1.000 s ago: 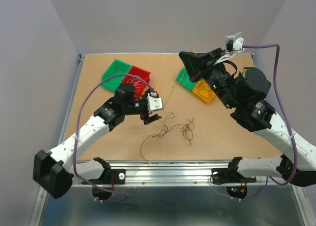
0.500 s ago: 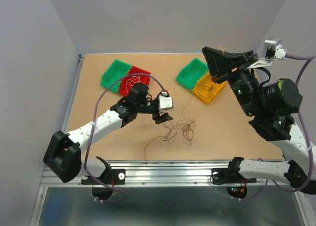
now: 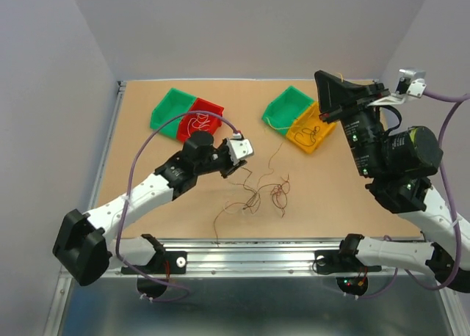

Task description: Untangle the cables

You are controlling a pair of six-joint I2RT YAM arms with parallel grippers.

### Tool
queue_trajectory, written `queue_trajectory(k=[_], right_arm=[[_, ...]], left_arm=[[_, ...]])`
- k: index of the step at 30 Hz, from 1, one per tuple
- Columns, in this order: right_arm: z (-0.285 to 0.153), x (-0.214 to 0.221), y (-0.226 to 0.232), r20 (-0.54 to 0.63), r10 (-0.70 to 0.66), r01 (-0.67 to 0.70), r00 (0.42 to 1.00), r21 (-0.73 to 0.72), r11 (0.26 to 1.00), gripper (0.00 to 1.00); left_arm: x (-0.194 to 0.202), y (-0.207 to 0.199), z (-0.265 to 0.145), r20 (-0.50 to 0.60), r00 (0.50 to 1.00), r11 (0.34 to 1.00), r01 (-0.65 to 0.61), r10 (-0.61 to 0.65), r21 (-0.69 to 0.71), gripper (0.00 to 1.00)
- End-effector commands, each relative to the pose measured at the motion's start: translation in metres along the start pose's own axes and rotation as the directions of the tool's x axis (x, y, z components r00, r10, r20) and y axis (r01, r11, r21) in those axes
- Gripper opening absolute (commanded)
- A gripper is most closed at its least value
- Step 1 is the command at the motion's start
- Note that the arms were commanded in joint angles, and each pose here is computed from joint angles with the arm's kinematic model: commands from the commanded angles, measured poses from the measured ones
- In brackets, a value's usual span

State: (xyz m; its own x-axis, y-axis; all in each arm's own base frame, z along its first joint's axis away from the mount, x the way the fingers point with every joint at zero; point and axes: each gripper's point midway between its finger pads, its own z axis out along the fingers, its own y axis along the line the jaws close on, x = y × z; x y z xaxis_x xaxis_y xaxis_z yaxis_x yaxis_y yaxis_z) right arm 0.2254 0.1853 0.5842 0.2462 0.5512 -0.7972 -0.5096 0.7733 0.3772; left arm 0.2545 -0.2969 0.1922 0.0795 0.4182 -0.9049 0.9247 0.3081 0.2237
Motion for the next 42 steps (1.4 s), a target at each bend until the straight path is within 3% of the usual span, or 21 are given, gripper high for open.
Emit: queue_trajectory(k=[1, 5, 10, 14, 16, 17, 18, 20, 21, 23, 25, 29, 32, 34, 37, 42], right_arm=[[0.004, 0.052, -0.026, -0.070, -0.070, 0.079, 0.995, 0.133, 0.988, 0.01], [-0.012, 0.103, -0.058, -0.155, -0.087, 0.125, 0.984, 0.257, 0.958, 0.00], [-0.043, 0.164, -0.082, -0.280, -0.114, 0.190, 0.953, 0.263, 0.946, 0.01], [-0.080, 0.229, -0.108, -0.431, -0.147, 0.276, 0.890, 0.253, 0.927, 0.01], [-0.096, 0.255, -0.113, -0.484, -0.149, 0.282, 0.862, 0.215, 0.935, 0.06], [-0.102, 0.263, -0.113, -0.503, -0.148, 0.279, 0.852, 0.196, 0.940, 0.12], [-0.105, 0.273, -0.103, -0.528, -0.143, 0.248, 0.837, 0.133, 0.960, 0.38], [-0.113, 0.286, -0.087, -0.567, -0.145, 0.197, 0.811, 0.031, 0.980, 0.58], [-0.114, 0.291, -0.081, -0.579, -0.152, 0.185, 0.801, -0.003, 0.983, 0.74], [-0.117, 0.297, -0.059, -0.597, -0.175, 0.128, 0.783, -0.121, 0.984, 0.90], [-0.115, 0.300, -0.041, -0.589, -0.186, 0.077, 0.787, -0.205, 0.976, 0.97], [-0.118, 0.315, -0.002, -0.580, -0.252, -0.012, 0.774, -0.411, 0.911, 1.00], [-0.110, 0.329, 0.006, -0.576, -0.272, -0.014, 0.771, -0.442, 0.897, 1.00], [-0.115, 0.337, 0.025, -0.569, -0.290, -0.071, 0.770, -0.528, 0.846, 1.00], [-0.107, 0.335, 0.048, -0.510, -0.272, -0.112, 0.816, -0.601, 0.791, 1.00], [-0.081, 0.325, 0.067, -0.423, -0.255, -0.088, 0.870, -0.640, 0.763, 0.96]], left_arm=[[-0.054, 0.047, -0.046, 0.084, 0.996, 0.963, 0.023, 0.000, -0.269, 0.30], [-0.058, 0.085, -0.084, 0.031, 0.999, 0.862, 0.037, -0.025, -0.505, 0.11], [-0.073, 0.095, -0.110, 0.042, 0.999, 0.818, 0.022, 0.003, -0.574, 0.00], [-0.104, 0.103, -0.131, 0.076, 0.997, 0.795, 0.037, 0.011, -0.606, 0.00], [-0.121, 0.109, -0.140, 0.097, 0.995, 0.780, 0.057, 0.004, -0.623, 0.00], [-0.126, 0.112, -0.143, 0.102, 0.995, 0.774, 0.065, -0.001, -0.630, 0.00], [-0.125, 0.113, -0.141, 0.091, 0.996, 0.774, 0.076, -0.024, -0.628, 0.00], [-0.143, 0.120, -0.150, 0.117, 0.993, 0.756, 0.100, -0.030, -0.647, 0.00], [-0.139, 0.123, -0.147, 0.103, 0.993, 0.749, 0.112, -0.059, -0.653, 0.00], [-0.146, 0.127, -0.144, 0.100, 0.992, 0.749, 0.124, -0.078, -0.651, 0.00], [-0.157, 0.126, -0.144, 0.118, 0.989, 0.758, 0.144, -0.088, -0.636, 0.00], [-0.160, 0.123, -0.138, 0.119, 0.987, 0.780, 0.159, -0.109, -0.605, 0.00], [-0.167, 0.128, -0.141, 0.131, 0.985, 0.767, 0.170, -0.113, -0.618, 0.00], [-0.171, 0.126, -0.142, 0.137, 0.984, 0.776, 0.171, -0.110, -0.607, 0.00], [-0.176, 0.124, -0.141, 0.148, 0.983, 0.787, 0.177, -0.110, -0.591, 0.00], [-0.177, 0.119, -0.140, 0.151, 0.982, 0.804, 0.181, -0.114, -0.567, 0.00]])
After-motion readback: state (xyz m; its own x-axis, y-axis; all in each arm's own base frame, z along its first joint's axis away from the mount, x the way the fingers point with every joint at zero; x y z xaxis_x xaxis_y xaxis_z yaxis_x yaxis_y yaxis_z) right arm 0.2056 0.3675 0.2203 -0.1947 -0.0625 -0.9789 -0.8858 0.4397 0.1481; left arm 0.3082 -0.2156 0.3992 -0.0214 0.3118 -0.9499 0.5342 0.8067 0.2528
